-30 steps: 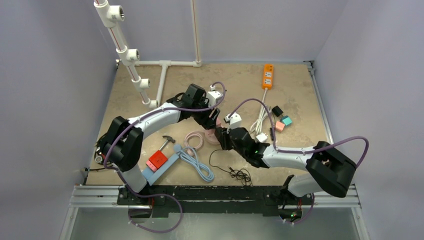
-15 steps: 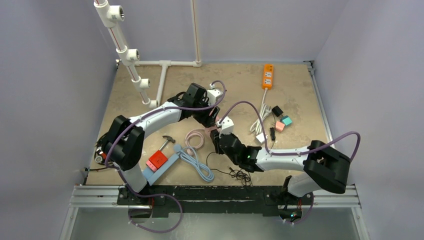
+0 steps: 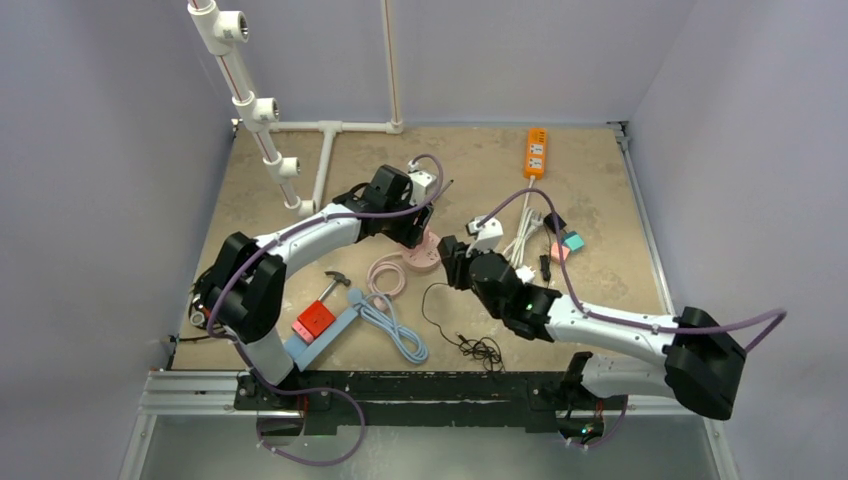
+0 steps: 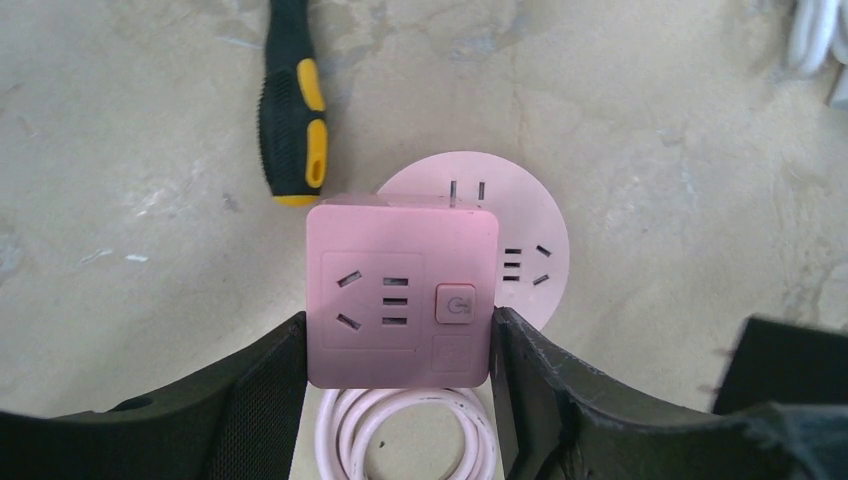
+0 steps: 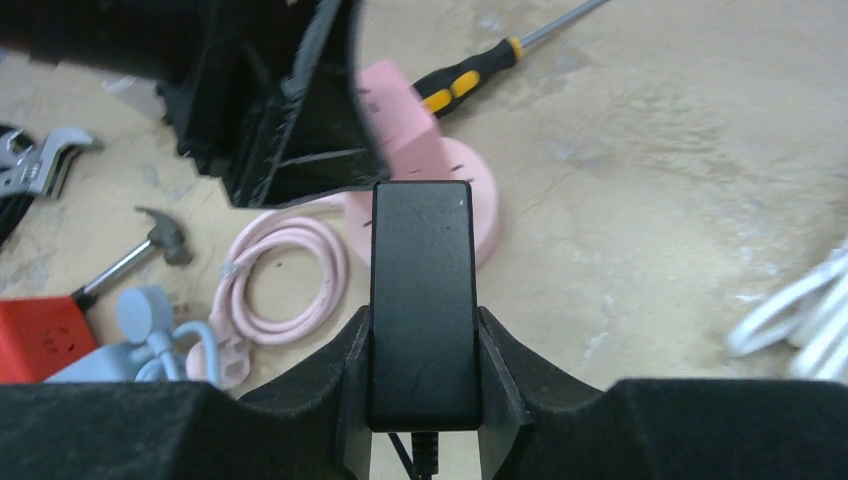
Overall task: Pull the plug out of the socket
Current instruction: Remove the plug from the socket, then place the plug at the center of the board.
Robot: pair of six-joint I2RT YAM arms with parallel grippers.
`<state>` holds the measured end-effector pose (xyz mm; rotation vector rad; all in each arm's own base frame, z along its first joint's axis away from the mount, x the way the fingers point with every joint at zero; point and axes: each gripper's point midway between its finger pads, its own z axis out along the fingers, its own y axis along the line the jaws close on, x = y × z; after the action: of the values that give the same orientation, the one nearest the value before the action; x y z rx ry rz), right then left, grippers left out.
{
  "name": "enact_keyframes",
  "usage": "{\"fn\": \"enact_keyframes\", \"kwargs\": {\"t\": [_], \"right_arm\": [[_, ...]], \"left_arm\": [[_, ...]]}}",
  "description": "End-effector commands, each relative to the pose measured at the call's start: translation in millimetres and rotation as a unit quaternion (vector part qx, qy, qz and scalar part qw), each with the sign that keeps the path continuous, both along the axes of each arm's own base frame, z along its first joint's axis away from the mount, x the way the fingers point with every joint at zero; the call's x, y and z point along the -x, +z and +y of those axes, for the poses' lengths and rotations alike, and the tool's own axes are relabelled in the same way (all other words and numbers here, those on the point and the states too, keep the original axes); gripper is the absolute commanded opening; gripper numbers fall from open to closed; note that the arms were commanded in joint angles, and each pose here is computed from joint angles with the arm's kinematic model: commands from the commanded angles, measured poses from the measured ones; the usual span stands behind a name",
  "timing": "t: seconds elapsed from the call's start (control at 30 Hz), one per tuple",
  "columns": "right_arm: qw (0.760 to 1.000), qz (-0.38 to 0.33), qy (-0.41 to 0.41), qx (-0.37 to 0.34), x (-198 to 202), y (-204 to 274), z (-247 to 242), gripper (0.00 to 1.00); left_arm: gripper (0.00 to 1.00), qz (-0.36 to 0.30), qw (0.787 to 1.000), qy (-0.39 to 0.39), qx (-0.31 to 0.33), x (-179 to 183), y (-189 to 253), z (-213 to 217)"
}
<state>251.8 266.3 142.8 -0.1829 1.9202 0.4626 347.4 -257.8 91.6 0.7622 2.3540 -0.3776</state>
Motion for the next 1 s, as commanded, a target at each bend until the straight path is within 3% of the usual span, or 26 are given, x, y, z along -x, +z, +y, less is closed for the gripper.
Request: {"fn": "enact_keyframes", "kwargs": {"t": [0.0,0.13,0.37,0.57,0.7,0.83,0.97], "right_arm": [[0.998,-0.027,-0.051,-0.038,-21,50,-21,0.00],[0.990,-0.051,-0.125,-0.037,-45,81,-65,0.00],[0.964,-0.116,-0.235,-0.037,-85,166,-141,0.00],[0.933,-0.178,-0.313,-0.014,-115,253,-203,0.00],[0.910,-0.208,-0.358,-0.009,-125,300,-235,0.00],[0.901,-0.218,-0.374,-0.003,-132,318,-245,0.00],[0.906,-0.191,-0.378,0.012,-144,285,-243,0.00]], "left_arm": [[0.09,-0.004,0.995,0.074,-0.070,-4,-7,46],[0.15,-0.009,0.994,0.081,-0.067,-4,-2,48],[0.35,-0.020,0.995,0.080,-0.048,-3,13,45],[0.64,-0.024,0.996,0.074,-0.033,-2,21,41],[0.76,-0.025,0.998,0.062,-0.014,1,27,35],[0.80,-0.025,0.999,0.047,0.006,4,34,28],[0.81,-0.023,0.999,0.042,0.014,6,36,25]]}}
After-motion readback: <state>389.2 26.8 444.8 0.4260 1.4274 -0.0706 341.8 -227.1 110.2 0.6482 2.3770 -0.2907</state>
